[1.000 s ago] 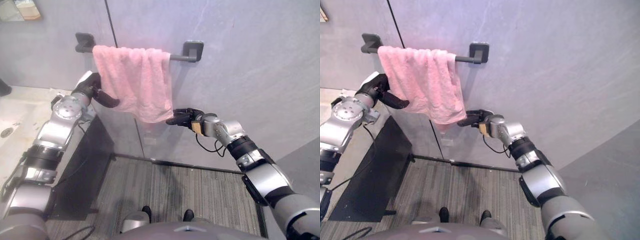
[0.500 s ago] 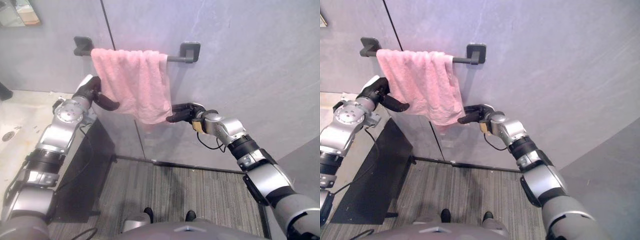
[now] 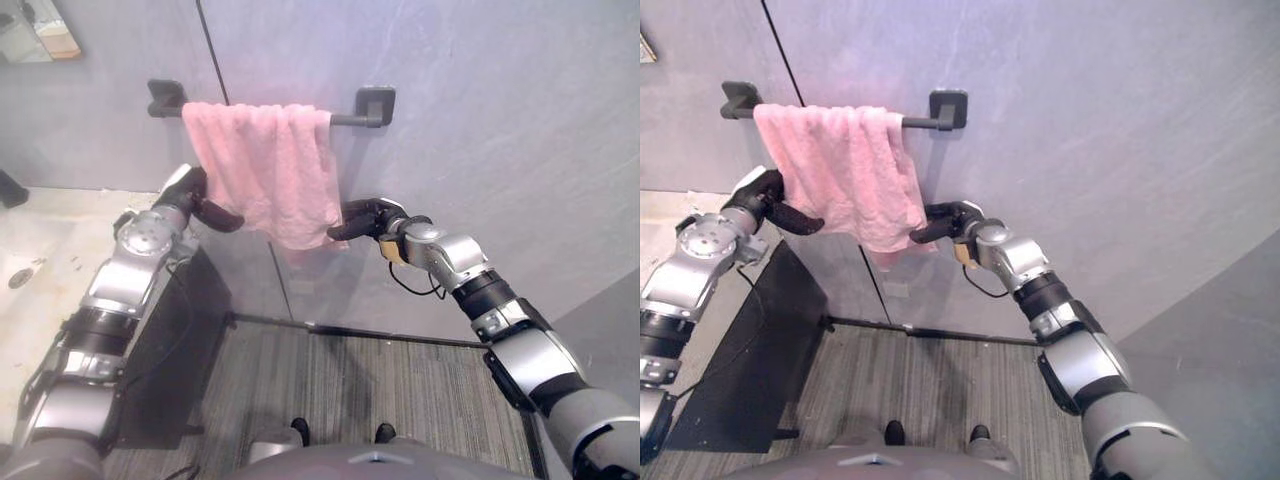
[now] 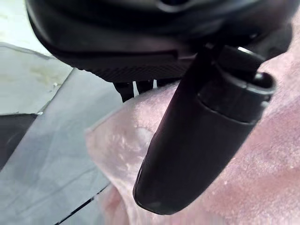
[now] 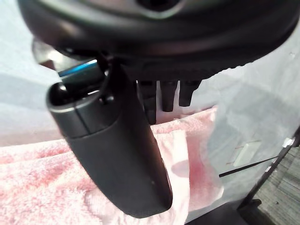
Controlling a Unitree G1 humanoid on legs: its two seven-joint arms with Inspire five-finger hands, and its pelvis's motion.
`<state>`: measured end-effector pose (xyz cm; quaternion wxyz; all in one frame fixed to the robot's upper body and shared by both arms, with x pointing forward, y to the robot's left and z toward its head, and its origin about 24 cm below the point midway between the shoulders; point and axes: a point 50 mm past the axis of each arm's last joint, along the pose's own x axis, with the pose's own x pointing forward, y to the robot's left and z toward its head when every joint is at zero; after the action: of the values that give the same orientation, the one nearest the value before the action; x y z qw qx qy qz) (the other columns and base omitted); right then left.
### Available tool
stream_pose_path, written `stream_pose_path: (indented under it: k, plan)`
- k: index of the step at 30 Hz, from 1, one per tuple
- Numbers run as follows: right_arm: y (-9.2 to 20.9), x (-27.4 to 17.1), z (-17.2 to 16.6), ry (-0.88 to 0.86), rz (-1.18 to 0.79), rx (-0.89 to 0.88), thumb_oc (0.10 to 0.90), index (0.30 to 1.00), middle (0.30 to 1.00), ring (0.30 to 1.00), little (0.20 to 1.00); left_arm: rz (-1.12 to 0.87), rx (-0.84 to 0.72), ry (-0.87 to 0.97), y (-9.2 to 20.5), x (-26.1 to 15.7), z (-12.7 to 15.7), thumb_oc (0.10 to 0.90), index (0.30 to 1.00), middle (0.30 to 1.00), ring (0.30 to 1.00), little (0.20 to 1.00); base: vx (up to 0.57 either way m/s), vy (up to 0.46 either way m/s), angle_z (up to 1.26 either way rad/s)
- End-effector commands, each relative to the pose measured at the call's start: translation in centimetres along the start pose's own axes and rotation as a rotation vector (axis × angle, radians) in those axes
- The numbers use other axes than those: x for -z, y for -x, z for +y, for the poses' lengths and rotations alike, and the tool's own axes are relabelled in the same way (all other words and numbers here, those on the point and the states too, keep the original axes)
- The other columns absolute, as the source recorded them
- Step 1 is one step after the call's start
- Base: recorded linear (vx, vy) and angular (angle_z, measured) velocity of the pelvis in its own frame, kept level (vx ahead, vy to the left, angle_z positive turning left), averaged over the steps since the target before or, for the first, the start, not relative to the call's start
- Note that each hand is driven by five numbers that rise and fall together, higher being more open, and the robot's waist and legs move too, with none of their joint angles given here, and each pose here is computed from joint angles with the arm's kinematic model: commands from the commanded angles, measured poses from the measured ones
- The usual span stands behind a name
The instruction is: Organize the bathroom.
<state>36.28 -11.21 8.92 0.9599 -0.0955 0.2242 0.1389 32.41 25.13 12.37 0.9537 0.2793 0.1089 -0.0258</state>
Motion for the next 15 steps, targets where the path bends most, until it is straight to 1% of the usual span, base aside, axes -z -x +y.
stream_pose_path:
  k: [1,4,7,15]
  plan:
    - [2.4,-9.9,0.6,0.003,-0.433,0.025,0.8,0.9,0.9,0.9,0.9,-0.068,-0.052,-0.006,0.2,-1.5,1.3,0.8,0.9,0.9,0.9,0.9,0.0,0.0,0.0]
    - [2.4,-9.8,0.4,-0.009,-0.429,0.03,0.8,0.9,0.9,0.9,0.9,-0.044,-0.032,0.016,0.3,-0.9,1.1,0.8,0.9,0.9,0.9,0.9,0.0,0.0,0.0]
    - [2.3,-9.6,0.2,-0.014,-0.423,0.024,0.8,0.9,0.9,0.9,0.9,-0.027,-0.044,0.028,0.3,-0.5,1.2,0.8,0.9,0.9,0.9,0.9,0.0,0.0,0.0]
    - [2.2,-9.5,0.6,-0.01,-0.419,0.013,0.8,0.9,0.9,0.9,0.9,-0.066,-0.103,-0.009,0.2,-1.3,1.9,0.8,0.9,0.9,0.9,0.9,0.0,0.0,0.0]
